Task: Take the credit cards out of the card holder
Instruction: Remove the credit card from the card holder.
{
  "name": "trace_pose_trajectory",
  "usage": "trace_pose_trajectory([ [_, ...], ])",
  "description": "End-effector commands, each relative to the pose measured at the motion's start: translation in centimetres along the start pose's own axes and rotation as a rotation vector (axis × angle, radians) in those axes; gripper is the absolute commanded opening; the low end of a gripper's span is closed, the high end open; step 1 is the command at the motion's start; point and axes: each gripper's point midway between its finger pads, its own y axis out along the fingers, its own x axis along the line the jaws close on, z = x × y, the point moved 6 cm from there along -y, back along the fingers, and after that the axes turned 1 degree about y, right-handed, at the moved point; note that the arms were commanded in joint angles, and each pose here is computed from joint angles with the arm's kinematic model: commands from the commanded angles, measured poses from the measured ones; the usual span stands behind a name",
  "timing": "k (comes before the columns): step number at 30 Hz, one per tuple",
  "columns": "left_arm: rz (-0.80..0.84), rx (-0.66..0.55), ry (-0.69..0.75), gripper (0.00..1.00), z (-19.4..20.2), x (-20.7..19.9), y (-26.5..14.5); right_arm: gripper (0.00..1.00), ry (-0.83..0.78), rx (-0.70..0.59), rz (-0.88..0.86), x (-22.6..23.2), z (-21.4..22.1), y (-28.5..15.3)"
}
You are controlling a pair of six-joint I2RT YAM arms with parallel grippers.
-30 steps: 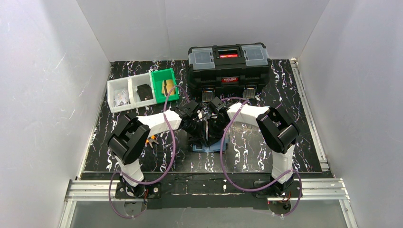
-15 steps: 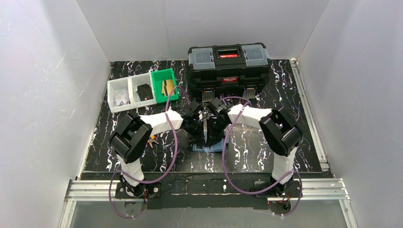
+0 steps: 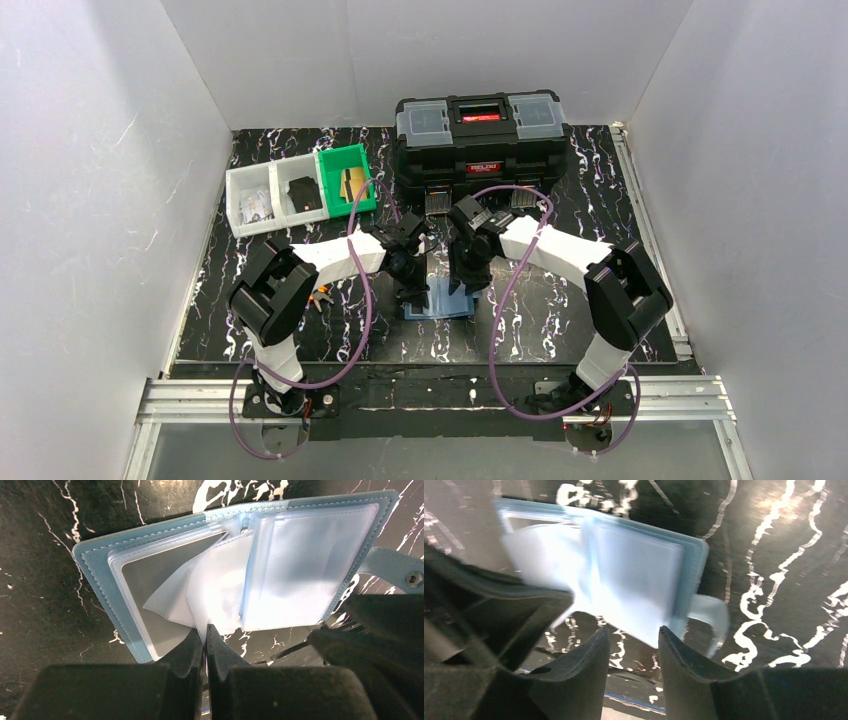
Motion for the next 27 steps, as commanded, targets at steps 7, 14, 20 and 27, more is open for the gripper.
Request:
trace_pose_trajectory([
  [7, -0.011, -0.043, 0.027, 0.0, -0.6, -0.9, -1.9, 0.36, 0.015, 0.0, 0.173, -3.4, 0.5, 2.0],
  [14, 0.056, -0.044, 0.057, 0.02, -1.0, -2.3, -1.9, 0.19, 0.01, 0.029, 0.138, -2.8, 0.2, 3.5],
  [20, 0.118, -0.039, 0.079, 0.19, -1.6, -3.8, -1.2, 0.18, 0.005, 0.044, 0.1, -2.6, 0.4, 3.9],
  [27, 0.171, -0.035, 0.081, 0.34, -2.7, -5.1, -0.1, 0.17, 0.008, 0.038, 0.072, -2.7, 0.7, 3.6],
])
